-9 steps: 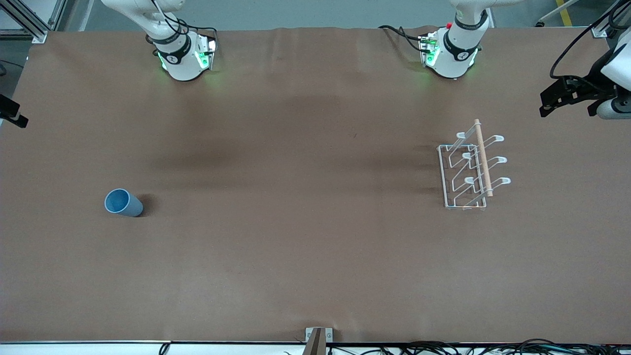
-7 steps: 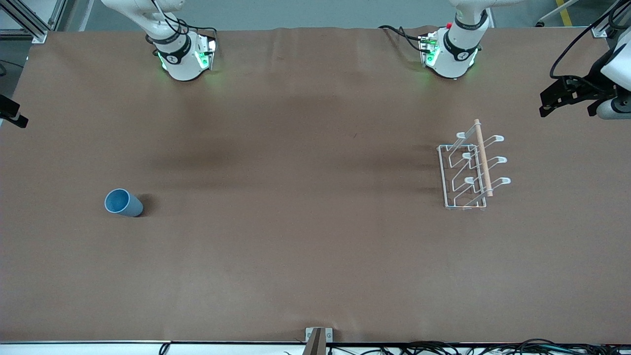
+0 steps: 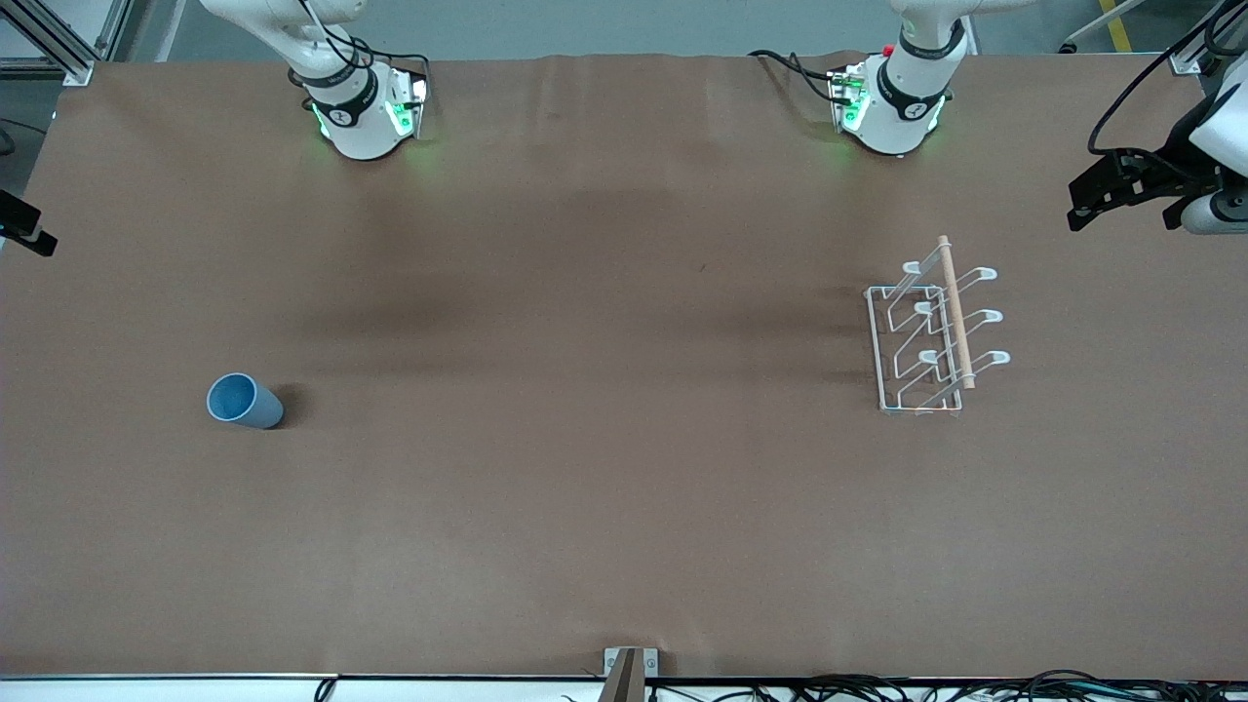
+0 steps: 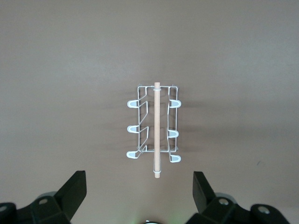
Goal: Hang cup on cup holder
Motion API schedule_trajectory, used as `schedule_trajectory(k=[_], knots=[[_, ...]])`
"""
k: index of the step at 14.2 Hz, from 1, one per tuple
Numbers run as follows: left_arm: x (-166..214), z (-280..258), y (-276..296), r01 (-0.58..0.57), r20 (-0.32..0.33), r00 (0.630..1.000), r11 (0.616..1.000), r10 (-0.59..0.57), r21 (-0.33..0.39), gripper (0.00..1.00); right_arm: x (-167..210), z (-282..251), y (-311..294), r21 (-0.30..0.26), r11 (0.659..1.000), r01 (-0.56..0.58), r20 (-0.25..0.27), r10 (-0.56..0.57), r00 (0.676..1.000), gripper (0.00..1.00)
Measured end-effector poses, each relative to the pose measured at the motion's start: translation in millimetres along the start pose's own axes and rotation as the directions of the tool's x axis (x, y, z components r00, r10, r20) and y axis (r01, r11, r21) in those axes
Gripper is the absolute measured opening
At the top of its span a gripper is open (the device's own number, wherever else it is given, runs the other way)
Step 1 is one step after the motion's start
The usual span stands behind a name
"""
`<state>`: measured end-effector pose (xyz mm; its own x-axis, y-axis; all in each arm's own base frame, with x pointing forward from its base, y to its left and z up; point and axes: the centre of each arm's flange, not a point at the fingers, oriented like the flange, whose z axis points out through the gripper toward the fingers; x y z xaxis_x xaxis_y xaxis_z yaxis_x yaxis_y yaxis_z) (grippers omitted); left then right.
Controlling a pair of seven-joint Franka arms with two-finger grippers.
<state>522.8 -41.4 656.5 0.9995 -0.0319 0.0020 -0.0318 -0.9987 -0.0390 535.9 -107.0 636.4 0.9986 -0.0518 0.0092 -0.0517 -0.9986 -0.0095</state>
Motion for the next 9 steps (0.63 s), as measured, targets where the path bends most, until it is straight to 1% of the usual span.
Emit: schedule_trajectory(k=[2,6,9], knots=[[0,-2,0,0.000,-0.004,1.000,1.000,0.000,0.000,1.00,6,34,7,0.000,1.000,-0.012,0.004,0.012,1.000,1.00],[0,-2,0,0.001,-0.004,1.000,1.000,-0.001,0.000,1.00,12,121,19,-0.002,1.000,-0.031,0.002,0.031,1.000,1.00],[0,-2,0,0.000,-0.004,1.000,1.000,0.000,0.000,1.00,7,203,23,-0.011,0.999,-0.031,-0.027,0.031,0.999,1.00]])
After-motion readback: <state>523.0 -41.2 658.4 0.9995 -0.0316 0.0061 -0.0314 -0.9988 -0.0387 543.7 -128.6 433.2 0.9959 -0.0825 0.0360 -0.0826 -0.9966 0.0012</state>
